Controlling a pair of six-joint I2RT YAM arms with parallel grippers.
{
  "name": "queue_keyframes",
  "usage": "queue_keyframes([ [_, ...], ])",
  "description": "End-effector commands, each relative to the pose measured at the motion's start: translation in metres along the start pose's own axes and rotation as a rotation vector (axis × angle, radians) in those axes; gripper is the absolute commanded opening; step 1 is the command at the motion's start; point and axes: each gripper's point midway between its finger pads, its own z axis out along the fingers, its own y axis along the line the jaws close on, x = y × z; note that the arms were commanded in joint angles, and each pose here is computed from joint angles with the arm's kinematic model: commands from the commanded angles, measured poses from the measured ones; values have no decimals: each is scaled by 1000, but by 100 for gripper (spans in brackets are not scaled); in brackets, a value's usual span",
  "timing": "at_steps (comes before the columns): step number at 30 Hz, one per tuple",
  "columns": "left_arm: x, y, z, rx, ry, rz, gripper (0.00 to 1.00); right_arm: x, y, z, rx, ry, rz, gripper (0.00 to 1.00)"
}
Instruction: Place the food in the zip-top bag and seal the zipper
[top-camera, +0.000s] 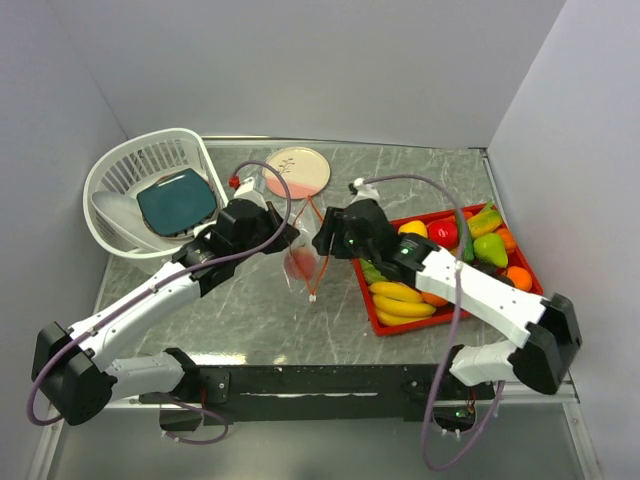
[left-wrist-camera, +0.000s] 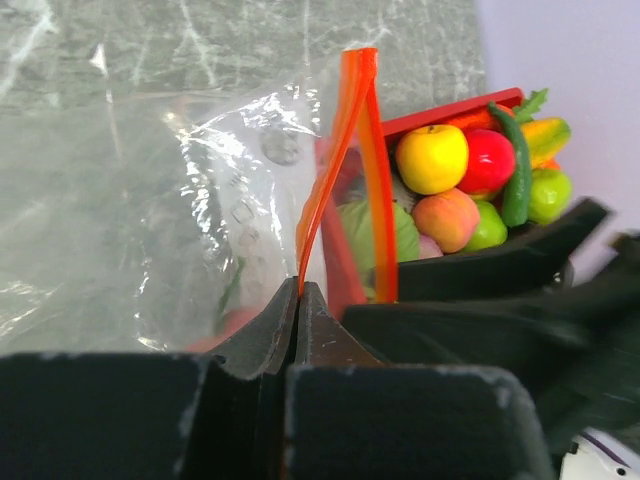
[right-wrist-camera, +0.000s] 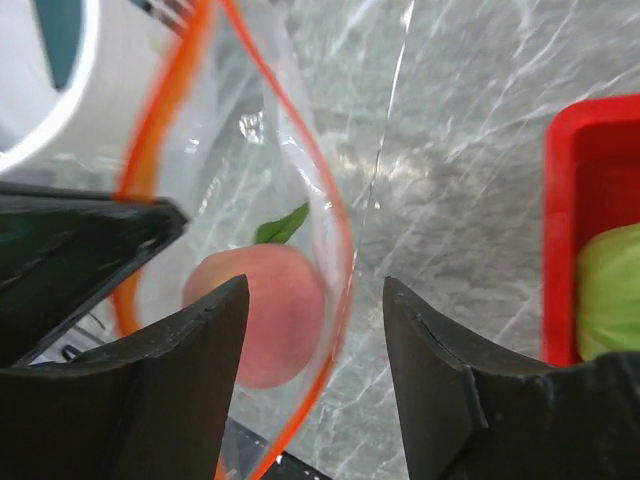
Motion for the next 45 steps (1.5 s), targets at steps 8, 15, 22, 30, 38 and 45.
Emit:
queue_keyframes([
  [8, -49, 13, -50, -139, -154, 96, 1, -17, -59, 33, 248, 0, -40, 23],
  [15, -33, 4, -25, -87, -90, 86, 1, -17, -8, 8, 70, 10, -79, 64],
  [22, -30, -5, -6, -49, -70, 80, 1, -30, -44, -56, 147, -132, 11, 83],
  [30, -29, -10, -5, -18, -67, 81, 1, 6, -143, -44, 303, -77, 110, 91],
  [38, -28, -11, -6, -11, -61, 83, 1, 10, -157, -8, 377, -8, 67, 100],
  [45, -27, -9, -10, -12, -62, 80, 1, 36, -182, 10, 465, 46, 73, 100],
])
